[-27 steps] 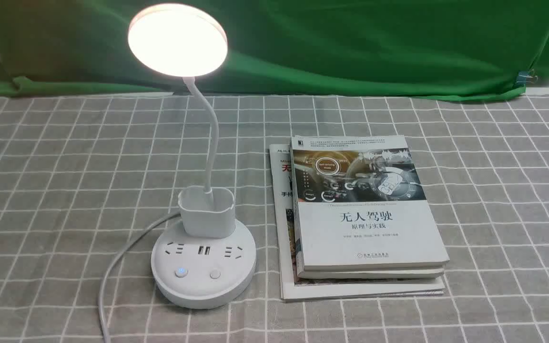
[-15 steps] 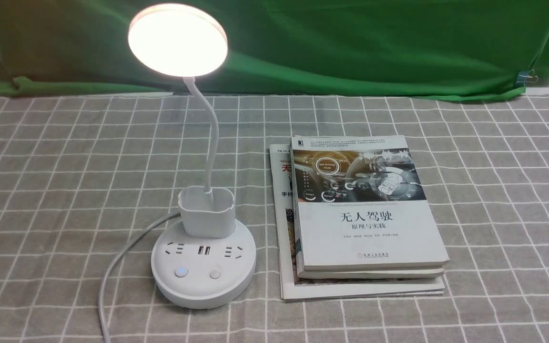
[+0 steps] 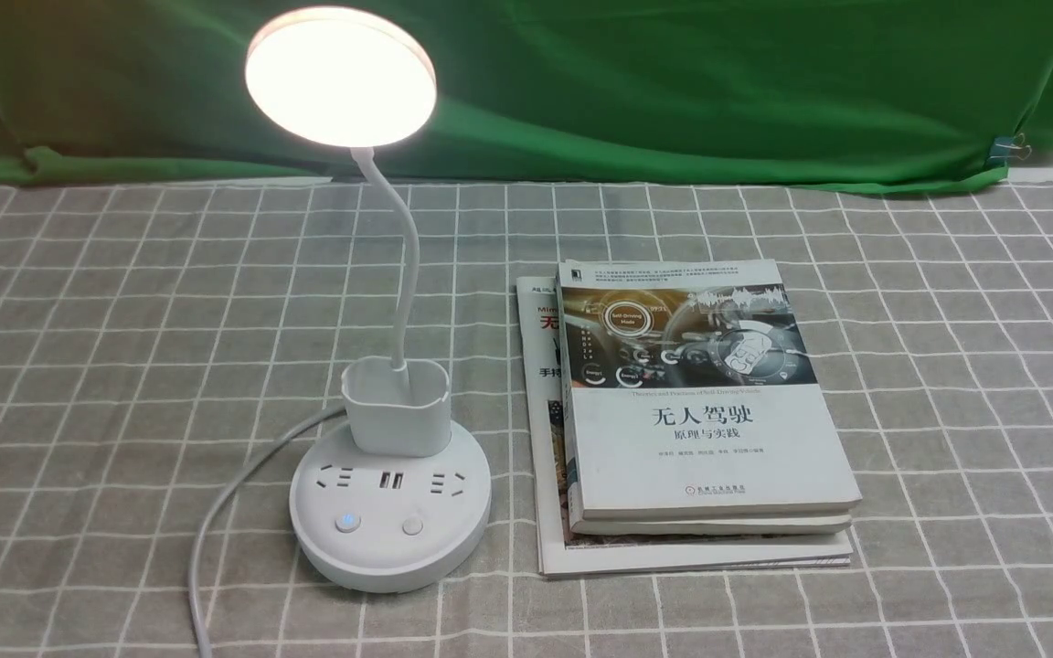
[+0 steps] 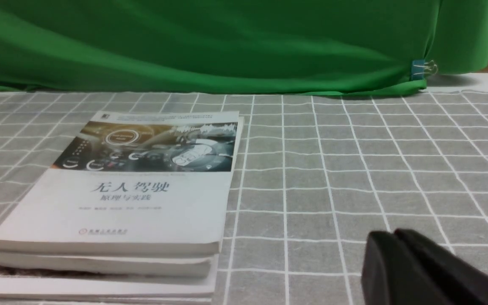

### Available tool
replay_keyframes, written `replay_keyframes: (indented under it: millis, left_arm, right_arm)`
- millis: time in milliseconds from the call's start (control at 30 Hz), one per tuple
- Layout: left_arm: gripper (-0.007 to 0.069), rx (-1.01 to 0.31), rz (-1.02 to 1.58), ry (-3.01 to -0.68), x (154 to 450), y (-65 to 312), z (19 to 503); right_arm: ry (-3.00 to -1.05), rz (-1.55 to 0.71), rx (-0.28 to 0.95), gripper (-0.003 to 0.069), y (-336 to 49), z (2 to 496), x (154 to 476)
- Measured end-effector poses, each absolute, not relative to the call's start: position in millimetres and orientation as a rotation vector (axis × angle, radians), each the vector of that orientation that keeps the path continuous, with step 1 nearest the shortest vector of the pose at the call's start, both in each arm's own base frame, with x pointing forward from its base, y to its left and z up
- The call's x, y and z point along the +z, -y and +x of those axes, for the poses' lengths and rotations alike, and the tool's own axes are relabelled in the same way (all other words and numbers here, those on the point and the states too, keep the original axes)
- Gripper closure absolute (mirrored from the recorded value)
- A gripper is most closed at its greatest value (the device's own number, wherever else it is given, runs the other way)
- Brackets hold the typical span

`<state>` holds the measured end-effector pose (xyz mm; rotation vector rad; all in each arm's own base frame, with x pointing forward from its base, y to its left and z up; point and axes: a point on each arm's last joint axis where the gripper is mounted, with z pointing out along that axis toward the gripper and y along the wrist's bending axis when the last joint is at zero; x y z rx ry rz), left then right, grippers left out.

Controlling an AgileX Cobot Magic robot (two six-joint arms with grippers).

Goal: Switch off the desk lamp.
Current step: Use the left arm to press the button switch on the lamp holder

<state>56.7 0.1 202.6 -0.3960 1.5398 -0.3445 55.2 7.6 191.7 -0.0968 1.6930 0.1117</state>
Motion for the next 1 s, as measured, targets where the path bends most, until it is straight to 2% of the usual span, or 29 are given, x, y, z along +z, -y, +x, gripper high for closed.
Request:
replay_keyframes:
  millis: [133,267,367,500,533,567,633,667,800,900,1000]
  left_arm:
    - [0.0607,-0.450,-0.516,-1.436,208.9,-3.1,56.4]
    - [0.0607,-0.440,-0.546,-1.352,215.0,-7.7,55.4]
    - [0.0607,-0.426,-0.525,-1.387,218.8,-4.7,55.7]
    - [0.0607,-0.397,-0.382,-1.572,251.2,4.1,60.5]
    - [0.0607,-0.374,-0.334,-1.649,267.2,6.4,64.3]
    - [0.0607,-0.376,-0.335,-1.675,265.2,6.9,65.9]
    - [0.0607,-0.327,-0.245,-1.898,289.6,9.9,83.3]
    - [0.0607,-0.329,-0.246,-1.923,287.5,10.1,85.2]
    - [0.0607,-0.292,-0.072,-2.273,297.6,12.4,127.1]
    - [0.0607,-0.329,0.000,-2.417,291.0,17.7,149.6]
    - [0.0607,-0.344,0.176,-2.557,277.5,36.6,180.4]
  right_arm:
    - [-1.693,-0.097,0.112,0.0622,-7.6,55.2,191.7]
    - [-1.693,-0.097,0.112,0.0622,-7.6,55.2,191.7]
    - [-1.693,-0.097,0.112,0.0622,-7.6,55.2,191.7]
    - [-1.693,-0.097,0.112,0.0622,-7.6,55.2,191.7]
    - [-1.693,-0.097,0.112,0.0622,-7.6,55.2,191.7]
    - [-1.693,-0.097,0.112,0.0622,-7.6,55.2,191.7]
    - [-1.691,-0.097,0.112,0.0622,-7.6,55.2,191.8]
    - [-1.691,-0.097,0.112,0.0622,-7.6,55.2,191.8]
    - [-1.692,-0.097,0.112,0.0622,-7.6,55.2,191.8]
    - [-1.692,-0.097,0.112,0.0622,-7.6,55.2,191.8]
    - [-1.692,-0.097,0.112,0.0622,-7.6,55.2,191.8]
